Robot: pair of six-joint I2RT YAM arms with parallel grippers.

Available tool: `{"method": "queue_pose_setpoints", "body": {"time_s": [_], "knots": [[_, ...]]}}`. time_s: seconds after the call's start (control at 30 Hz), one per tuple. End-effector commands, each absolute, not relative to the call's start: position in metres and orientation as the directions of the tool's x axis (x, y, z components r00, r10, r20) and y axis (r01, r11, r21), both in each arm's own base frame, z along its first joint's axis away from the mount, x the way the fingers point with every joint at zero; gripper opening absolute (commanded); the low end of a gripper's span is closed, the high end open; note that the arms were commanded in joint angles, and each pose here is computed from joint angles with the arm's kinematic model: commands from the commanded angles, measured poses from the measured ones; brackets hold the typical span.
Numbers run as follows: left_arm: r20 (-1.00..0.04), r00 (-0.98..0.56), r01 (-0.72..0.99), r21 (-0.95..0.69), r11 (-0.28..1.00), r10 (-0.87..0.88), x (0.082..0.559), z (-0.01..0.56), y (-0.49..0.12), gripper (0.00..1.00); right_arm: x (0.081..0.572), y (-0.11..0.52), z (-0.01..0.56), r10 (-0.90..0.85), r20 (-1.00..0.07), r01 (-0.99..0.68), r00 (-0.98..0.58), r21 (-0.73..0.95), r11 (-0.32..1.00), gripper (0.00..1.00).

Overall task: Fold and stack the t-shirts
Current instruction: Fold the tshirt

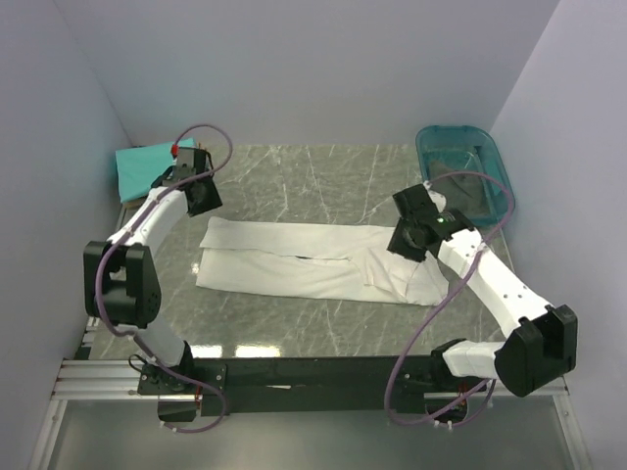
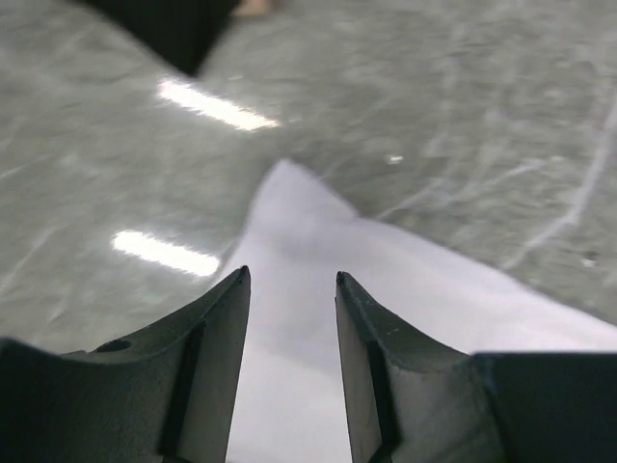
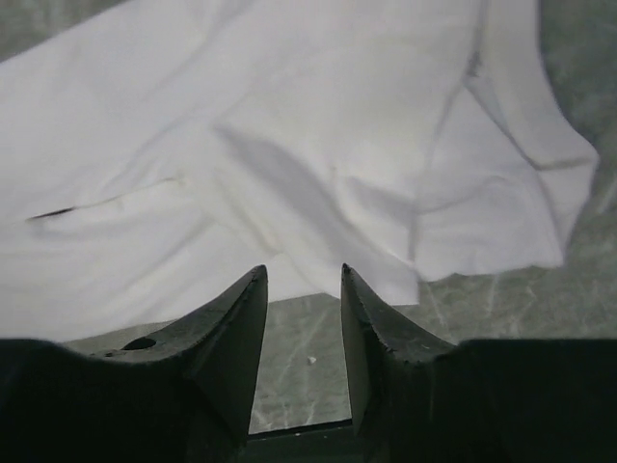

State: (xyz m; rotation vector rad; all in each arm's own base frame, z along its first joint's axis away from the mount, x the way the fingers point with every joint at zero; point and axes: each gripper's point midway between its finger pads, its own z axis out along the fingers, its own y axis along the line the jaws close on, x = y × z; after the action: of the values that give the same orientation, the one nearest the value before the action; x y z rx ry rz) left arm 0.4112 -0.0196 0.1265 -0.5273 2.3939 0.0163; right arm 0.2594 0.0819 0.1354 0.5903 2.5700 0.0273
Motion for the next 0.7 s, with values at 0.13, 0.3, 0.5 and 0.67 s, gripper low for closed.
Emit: {"method": "queue_pose_setpoints", "body": {"time_s": [0.13,0.3,0.5,0.67], "knots": [[-0.500,-0.792,-0.267,-0.230,0.936,-0.349,0.430,0.084,-0.068,0.47,0.280,0.163,0.124,0.246,-0.447,0.145,-0.860,0.249,0.958,0.44],[-0.467,-0.820,-0.259,-0.215,0.942,-0.332,0.422,0.067,-0.069,0.47,0.270,0.187,0.080,0.104,-0.361,0.054,-0.927,0.145,0.988,0.44],[-0.443,-0.835,-0.249,-0.223,0.943,-0.325,0.417,0.057,-0.072,0.48,0.269,0.183,0.045,0.080,-0.292,0.077,-0.953,0.021,0.997,0.45],[-0.430,-0.842,-0.253,-0.219,0.942,-0.326,0.418,0.051,-0.072,0.47,0.272,0.173,0.042,0.076,-0.285,0.094,-0.956,-0.049,0.994,0.45]]}}
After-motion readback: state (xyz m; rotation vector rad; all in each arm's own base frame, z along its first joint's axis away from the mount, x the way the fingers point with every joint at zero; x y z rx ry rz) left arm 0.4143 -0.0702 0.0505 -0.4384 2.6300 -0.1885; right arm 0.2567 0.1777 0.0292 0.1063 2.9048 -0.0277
